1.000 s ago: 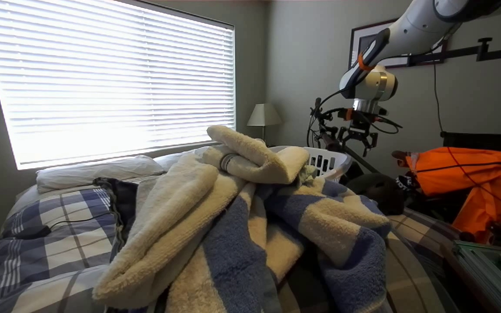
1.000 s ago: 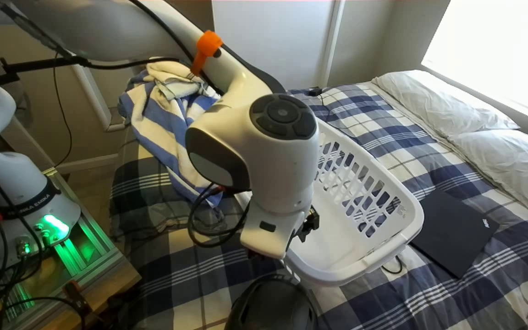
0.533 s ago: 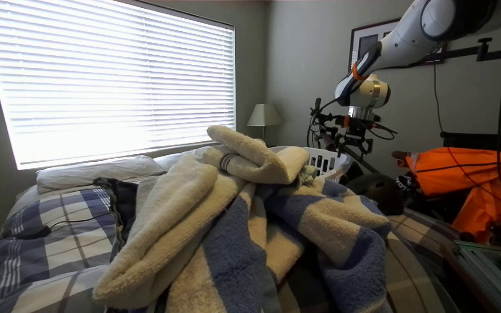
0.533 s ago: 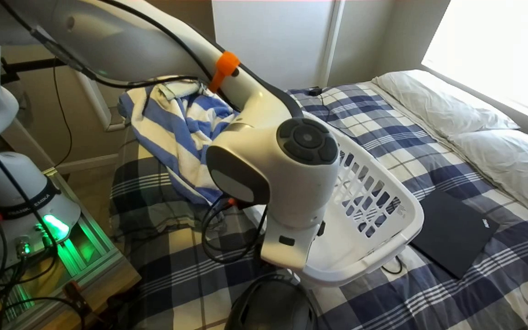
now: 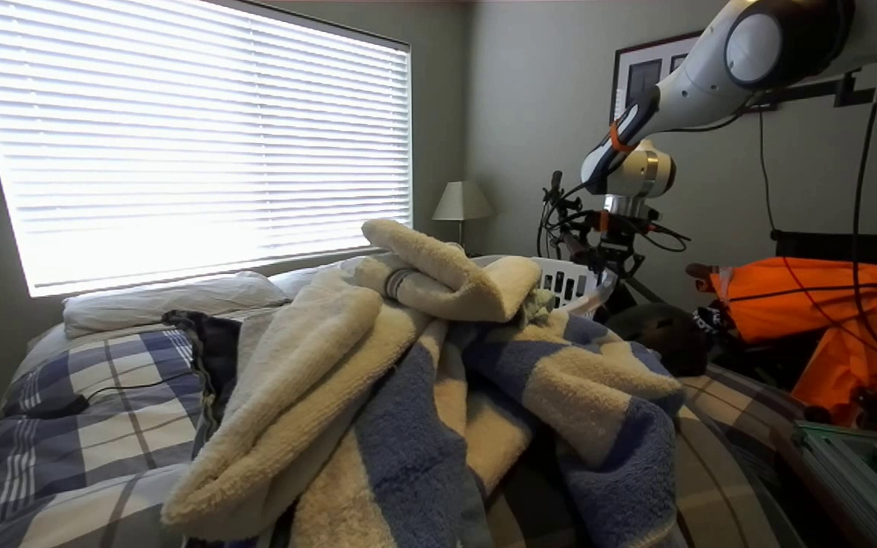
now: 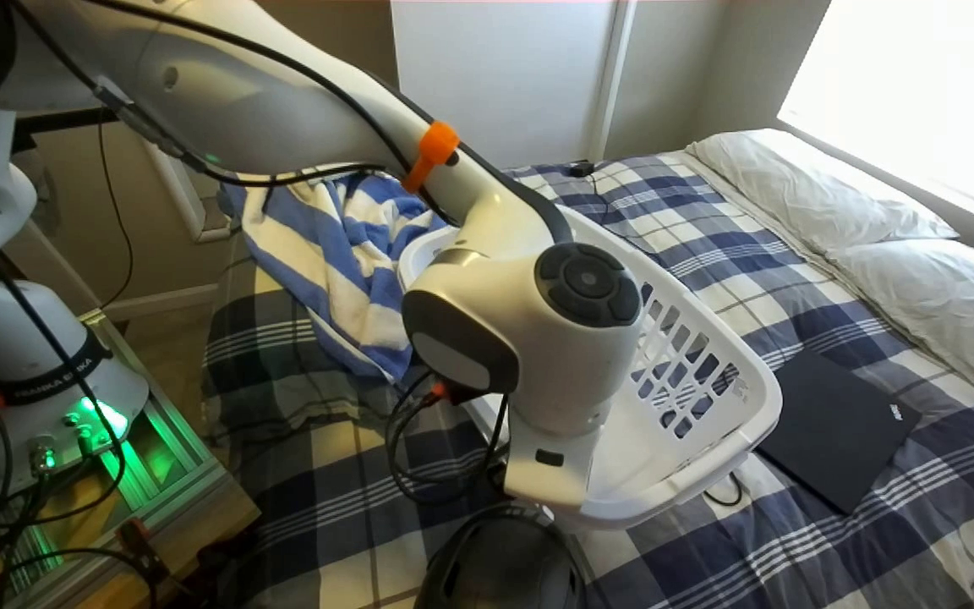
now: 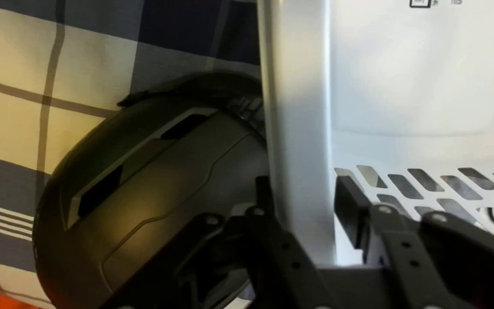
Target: Move the white laundry basket to the left
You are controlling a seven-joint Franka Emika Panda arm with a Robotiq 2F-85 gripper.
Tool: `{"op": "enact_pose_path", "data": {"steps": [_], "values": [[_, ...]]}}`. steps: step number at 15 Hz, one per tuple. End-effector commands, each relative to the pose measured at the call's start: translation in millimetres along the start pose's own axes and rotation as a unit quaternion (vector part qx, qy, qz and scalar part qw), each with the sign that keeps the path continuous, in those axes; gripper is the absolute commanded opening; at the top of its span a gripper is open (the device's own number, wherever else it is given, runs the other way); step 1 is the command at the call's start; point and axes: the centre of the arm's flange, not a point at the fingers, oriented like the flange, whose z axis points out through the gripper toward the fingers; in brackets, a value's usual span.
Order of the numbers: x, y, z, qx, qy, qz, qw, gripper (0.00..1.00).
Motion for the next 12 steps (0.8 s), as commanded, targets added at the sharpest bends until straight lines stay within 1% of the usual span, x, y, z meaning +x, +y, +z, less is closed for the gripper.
{"op": "enact_pose_path", "data": {"steps": [1, 2, 3, 4, 5, 6, 7, 9, 11, 12], "values": [[7.6, -4.1, 5.1, -0.012, -0.012, -0.031, 0.9994, 0.13], [5.3, -4.2, 5.7, -0.010, -0.012, -0.032, 0.9994, 0.06], [1.9, -5.7, 5.0, -0.002, -0.006, -0.027, 0.9996, 0.05], [-1.3, -7.9, 3.4, 0.005, -0.006, -0.021, 0.9997, 0.08], [-4.5, -11.4, 1.6, 0.023, 0.010, 0.000, 0.9997, 0.06], [-6.0, -16.0, -1.4, 0.037, 0.008, 0.006, 0.9993, 0.07], [-7.4, -22.0, -5.2, 0.063, 0.013, 0.022, 0.9977, 0.07], [-6.8, -33.0, -13.1, 0.092, 0.017, 0.040, 0.9948, 0.07], [-9.1, -46.4, -17.5, 0.128, 0.019, 0.067, 0.9893, 0.00], [-11.6, -52.2, -18.2, 0.146, 0.021, 0.079, 0.9859, 0.00]]}}
